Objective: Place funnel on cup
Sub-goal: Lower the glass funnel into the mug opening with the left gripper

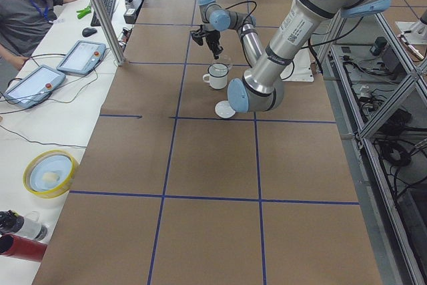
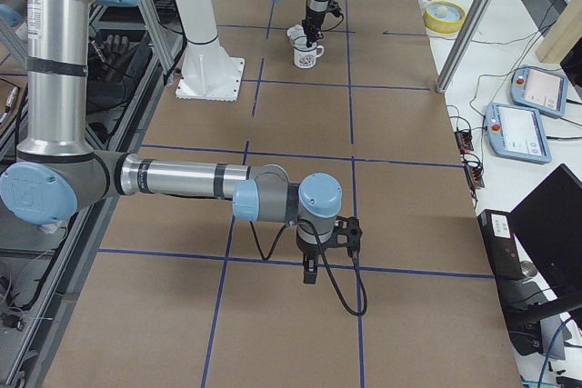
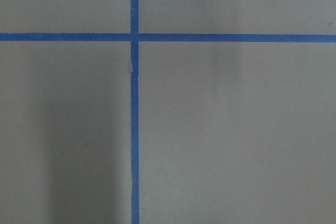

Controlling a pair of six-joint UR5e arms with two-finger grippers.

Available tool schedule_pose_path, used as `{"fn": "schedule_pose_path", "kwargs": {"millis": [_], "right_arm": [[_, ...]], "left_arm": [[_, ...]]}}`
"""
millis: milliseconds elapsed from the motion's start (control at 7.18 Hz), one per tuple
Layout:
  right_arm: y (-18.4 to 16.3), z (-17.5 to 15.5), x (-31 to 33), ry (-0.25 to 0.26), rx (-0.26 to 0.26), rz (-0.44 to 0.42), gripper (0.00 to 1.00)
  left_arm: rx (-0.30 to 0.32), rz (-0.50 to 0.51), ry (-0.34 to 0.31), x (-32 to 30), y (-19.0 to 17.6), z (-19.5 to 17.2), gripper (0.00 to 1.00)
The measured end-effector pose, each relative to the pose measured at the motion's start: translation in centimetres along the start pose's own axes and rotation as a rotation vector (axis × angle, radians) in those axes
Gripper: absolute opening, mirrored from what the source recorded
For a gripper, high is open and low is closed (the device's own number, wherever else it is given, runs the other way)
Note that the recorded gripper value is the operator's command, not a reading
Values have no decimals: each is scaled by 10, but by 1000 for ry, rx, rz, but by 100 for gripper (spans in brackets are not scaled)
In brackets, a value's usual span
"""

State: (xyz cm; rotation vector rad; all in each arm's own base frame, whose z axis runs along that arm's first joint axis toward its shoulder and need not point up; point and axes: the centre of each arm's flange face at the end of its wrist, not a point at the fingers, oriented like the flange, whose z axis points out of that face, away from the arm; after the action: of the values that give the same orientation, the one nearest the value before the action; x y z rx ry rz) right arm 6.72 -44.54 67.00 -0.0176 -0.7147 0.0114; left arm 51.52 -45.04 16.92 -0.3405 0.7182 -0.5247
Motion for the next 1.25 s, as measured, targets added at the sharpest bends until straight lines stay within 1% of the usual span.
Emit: {"fn": "schedule_pose_path", "kwargs": {"millis": [696, 1253], "right_arm": [[0, 0, 0, 0, 0, 0, 100], [0, 0, 0, 0, 0, 0, 100]], "left_arm": [[3, 30, 1, 1, -4, 3, 0], [20, 49, 7, 1, -12, -1, 0]]}}
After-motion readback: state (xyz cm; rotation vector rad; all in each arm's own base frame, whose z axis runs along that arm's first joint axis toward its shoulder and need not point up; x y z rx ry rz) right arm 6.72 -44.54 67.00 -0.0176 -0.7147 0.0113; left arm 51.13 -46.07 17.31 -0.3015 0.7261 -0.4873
